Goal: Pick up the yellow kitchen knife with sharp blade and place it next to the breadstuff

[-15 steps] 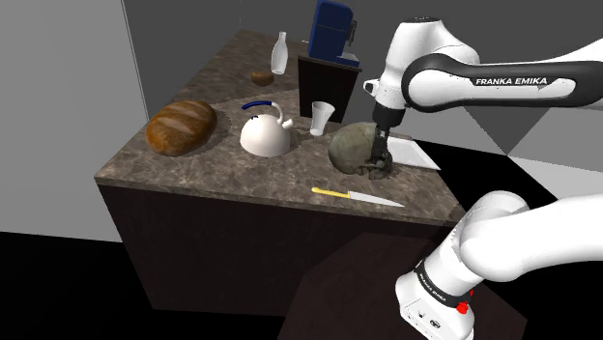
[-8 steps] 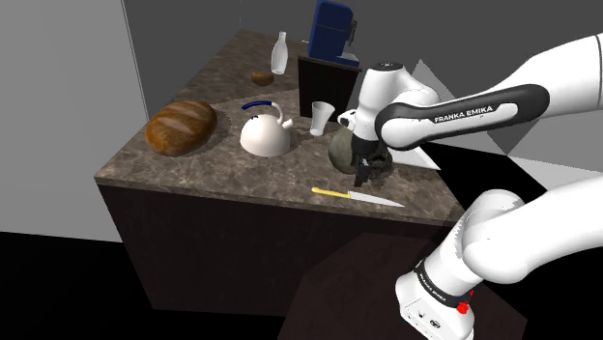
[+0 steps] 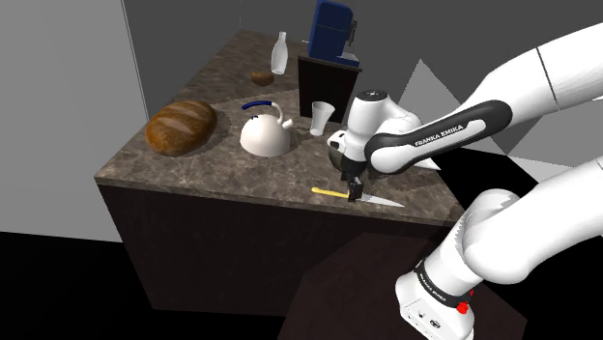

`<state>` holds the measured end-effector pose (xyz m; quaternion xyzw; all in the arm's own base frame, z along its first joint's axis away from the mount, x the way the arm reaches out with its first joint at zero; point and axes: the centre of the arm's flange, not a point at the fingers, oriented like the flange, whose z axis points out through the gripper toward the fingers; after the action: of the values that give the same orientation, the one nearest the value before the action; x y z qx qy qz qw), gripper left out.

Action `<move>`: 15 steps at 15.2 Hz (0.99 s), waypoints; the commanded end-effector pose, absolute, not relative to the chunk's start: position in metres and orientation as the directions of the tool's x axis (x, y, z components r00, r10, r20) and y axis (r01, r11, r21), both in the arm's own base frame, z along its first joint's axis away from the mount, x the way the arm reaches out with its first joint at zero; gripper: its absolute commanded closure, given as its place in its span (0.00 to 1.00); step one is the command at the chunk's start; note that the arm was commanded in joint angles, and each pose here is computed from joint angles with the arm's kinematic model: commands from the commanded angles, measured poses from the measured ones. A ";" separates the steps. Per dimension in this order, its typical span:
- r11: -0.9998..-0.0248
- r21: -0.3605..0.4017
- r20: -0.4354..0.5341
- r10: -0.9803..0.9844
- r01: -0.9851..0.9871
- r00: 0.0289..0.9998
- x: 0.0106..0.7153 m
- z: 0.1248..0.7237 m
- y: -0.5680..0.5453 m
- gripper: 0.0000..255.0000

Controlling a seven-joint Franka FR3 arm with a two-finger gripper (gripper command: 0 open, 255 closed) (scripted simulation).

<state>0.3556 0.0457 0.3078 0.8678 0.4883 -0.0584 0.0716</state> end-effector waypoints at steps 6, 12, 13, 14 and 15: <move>-0.512 0.067 -0.171 0.840 0.857 0.515 0.355 0.288 0.043 0.00; -0.512 0.067 -0.171 0.840 0.857 0.515 0.355 0.288 0.043 1.00; -0.512 0.067 -0.171 0.840 0.857 0.515 0.355 0.288 0.043 1.00; -0.512 0.067 -0.171 0.840 0.857 0.515 0.355 0.288 0.043 1.00; -0.512 0.067 -0.171 0.840 0.857 0.515 0.355 0.288 0.043 1.00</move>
<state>0.3548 0.0430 0.2888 0.8675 0.4889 -0.0576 0.0717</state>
